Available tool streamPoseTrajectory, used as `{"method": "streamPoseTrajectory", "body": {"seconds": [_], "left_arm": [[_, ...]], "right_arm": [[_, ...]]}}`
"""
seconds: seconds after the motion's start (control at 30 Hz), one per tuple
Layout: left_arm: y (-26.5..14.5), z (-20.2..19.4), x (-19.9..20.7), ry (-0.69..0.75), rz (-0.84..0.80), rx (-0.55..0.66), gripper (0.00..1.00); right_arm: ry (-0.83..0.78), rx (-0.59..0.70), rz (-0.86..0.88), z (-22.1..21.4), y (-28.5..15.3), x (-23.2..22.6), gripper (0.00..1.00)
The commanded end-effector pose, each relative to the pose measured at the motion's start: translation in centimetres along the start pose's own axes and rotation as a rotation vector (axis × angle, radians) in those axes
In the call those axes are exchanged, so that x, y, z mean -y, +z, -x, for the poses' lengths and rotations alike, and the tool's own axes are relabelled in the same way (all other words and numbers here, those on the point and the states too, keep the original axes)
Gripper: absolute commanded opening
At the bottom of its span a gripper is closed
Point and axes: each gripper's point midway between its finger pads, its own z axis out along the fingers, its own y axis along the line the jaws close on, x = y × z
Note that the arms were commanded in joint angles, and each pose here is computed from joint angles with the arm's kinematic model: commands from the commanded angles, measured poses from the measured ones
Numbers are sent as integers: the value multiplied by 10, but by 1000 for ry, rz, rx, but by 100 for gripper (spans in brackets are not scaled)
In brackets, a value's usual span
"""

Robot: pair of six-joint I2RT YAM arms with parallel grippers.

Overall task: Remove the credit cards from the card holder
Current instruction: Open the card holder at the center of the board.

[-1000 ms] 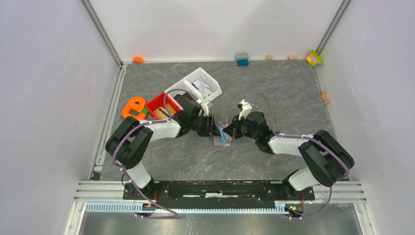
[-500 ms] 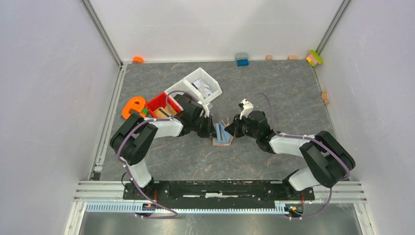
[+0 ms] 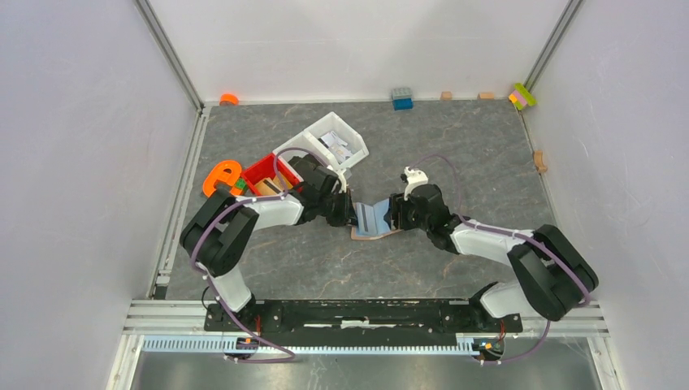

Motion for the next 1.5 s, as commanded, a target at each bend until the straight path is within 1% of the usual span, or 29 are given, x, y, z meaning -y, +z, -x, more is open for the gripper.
{"method": "streamPoseTrajectory", "body": {"seconds": [0.0, 0.1, 0.13, 0.2, 0.23, 0.27, 0.33, 0.37, 0.47, 0.6, 0.67, 0.7, 0.77, 0.8, 0.83, 0.9, 0.93, 1.03, 1.07, 1.17, 1.37, 1.43, 1.47], "left_arm": [[-11, 12, 6, 36, -5, 47, 14], [-12, 12, 7, 39, -5, 53, 14], [-12, 12, 7, 39, -6, 54, 14], [-12, 12, 7, 40, -8, 52, 14], [-12, 12, 8, 39, -10, 51, 14], [-13, 12, 8, 39, -15, 51, 14], [-12, 12, 10, 41, -22, 48, 14], [-13, 12, 11, 43, -26, 50, 14], [-14, 12, 14, 46, -42, 52, 15], [-17, 13, 17, 51, -55, 59, 15], [-18, 13, 19, 53, -62, 61, 15], [-18, 13, 20, 54, -67, 61, 15], [-19, 13, 23, 56, -80, 62, 15], [-21, 13, 25, 58, -90, 64, 15], [-22, 14, 27, 61, -96, 67, 15], [-25, 14, 30, 65, -108, 70, 15], [-26, 14, 31, 68, -114, 71, 15], [-29, 15, 33, 72, -119, 77, 16], [-29, 15, 34, 71, -120, 78, 16], [-30, 15, 34, 71, -122, 77, 16], [-32, 15, 37, 73, -132, 85, 16], [-33, 15, 37, 71, -134, 89, 16], [-34, 16, 38, 72, -135, 94, 16]], "right_arm": [[-35, 112, -78, 37, -18, 9, 65], [-37, 200, -54, 53, -33, 5, 64], [-40, 236, -21, 56, -39, 0, 63], [-64, 310, 89, 64, -49, -18, 57], [-75, 324, 145, 64, -53, -27, 55], [-90, 344, 203, 67, -57, -38, 50], [-124, 355, 296, 70, -62, -57, 42], [-138, 351, 332, 69, -63, -65, 40], [-174, 353, 415, 68, -66, -85, 30], [-220, 341, 477, 64, -68, -103, 16], [-243, 340, 494, 62, -69, -110, 11], [-253, 338, 503, 62, -69, -114, 11], [-271, 321, 511, 59, -67, -119, 11], [-277, 302, 510, 55, -65, -121, 12], [-278, 288, 498, 54, -62, -120, 17], [-265, 241, 432, 48, -50, -112, 34], [-258, 219, 400, 47, -44, -107, 41], [-234, 149, 311, 38, -28, -93, 53], [-226, 131, 281, 35, -24, -88, 56], [-218, 95, 259, 28, -17, -85, 57], [-200, 69, 258, 23, -12, -85, 55], [-195, 67, 284, 22, -13, -89, 57], [-191, 68, 300, 21, -14, -92, 60]]}}
